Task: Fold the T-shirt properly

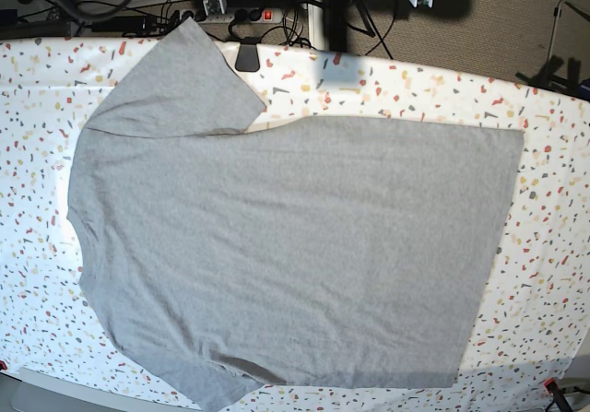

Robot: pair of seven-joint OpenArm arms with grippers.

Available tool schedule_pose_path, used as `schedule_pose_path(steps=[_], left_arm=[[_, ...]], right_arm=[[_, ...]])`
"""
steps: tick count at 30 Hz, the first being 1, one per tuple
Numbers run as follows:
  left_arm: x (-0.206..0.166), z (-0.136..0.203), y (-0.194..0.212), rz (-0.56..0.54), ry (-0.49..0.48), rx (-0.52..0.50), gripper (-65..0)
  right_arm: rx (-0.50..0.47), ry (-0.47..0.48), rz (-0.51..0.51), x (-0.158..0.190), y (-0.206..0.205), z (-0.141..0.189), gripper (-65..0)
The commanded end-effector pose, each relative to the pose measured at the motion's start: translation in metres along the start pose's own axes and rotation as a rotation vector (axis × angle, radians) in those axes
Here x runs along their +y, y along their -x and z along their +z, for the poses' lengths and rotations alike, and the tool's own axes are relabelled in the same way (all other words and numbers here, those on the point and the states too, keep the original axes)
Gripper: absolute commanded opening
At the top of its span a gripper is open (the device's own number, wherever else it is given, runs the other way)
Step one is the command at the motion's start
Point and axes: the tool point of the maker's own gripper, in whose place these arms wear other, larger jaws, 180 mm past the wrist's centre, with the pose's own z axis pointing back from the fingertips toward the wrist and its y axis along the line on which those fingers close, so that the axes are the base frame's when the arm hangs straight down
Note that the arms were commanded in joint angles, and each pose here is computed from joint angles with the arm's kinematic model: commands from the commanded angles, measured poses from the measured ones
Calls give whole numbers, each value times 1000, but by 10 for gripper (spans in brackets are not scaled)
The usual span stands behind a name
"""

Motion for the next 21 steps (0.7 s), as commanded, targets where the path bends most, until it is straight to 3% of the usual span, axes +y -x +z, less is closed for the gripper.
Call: schedule_pose_path(steps=[1, 8, 12, 21], left_arm=[[2, 1, 3, -2, -1, 13, -435], [2, 1, 2, -2, -2, 9, -435], [2, 1, -9, -1, -2, -56, -435], [2, 1, -6, -1, -1, -44, -435]], right_arm=[[6, 10, -4, -4, -1, 0, -425], [10, 12, -4, -6, 0, 0, -425], [-23, 12, 5, -6, -7, 0, -425], [12, 22, 28, -13, 0, 1, -425]])
